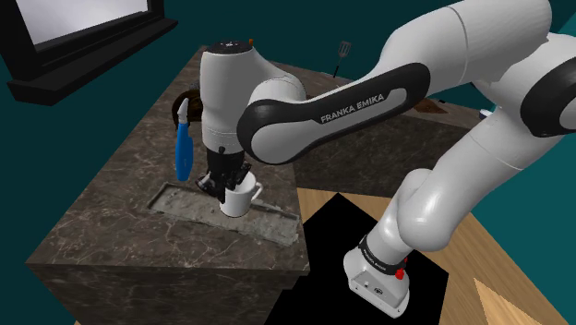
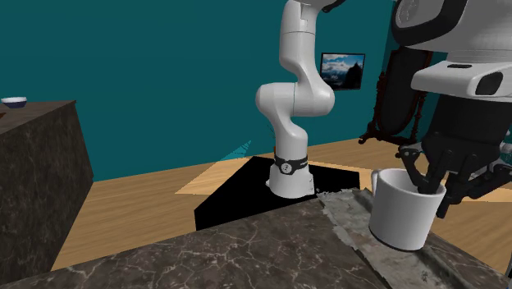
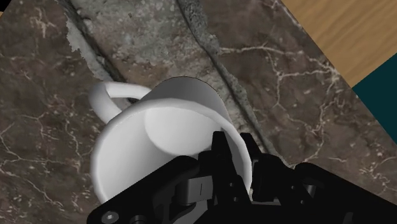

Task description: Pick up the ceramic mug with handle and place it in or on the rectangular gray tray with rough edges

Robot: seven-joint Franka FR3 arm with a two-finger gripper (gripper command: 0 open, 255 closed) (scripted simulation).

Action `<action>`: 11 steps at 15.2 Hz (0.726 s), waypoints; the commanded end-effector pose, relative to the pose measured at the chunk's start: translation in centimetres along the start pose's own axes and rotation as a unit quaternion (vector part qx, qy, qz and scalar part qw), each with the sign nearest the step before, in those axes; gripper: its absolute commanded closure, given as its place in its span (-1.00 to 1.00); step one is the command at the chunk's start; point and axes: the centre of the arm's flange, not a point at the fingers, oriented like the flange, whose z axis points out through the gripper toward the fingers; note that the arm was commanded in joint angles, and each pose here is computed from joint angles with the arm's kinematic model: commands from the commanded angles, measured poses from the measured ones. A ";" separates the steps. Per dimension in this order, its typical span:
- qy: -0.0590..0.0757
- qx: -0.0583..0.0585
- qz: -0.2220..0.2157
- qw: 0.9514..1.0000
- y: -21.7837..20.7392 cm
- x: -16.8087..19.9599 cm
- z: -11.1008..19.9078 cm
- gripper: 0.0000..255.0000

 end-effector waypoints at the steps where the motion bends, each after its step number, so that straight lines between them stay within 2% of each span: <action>1: 0.000 0.000 0.000 1.000 0.0 0.0 0.0 1.00; 2: 0.000 0.000 0.000 1.000 0.0 0.0 0.0 1.00; 3: 0.000 0.000 0.000 1.000 0.0 0.0 0.0 -1.00; 8: 0.000 0.000 0.000 1.000 0.0 0.0 0.0 -1.00; 11: 0.000 0.000 0.000 1.000 0.0 0.0 -4.0 -1.00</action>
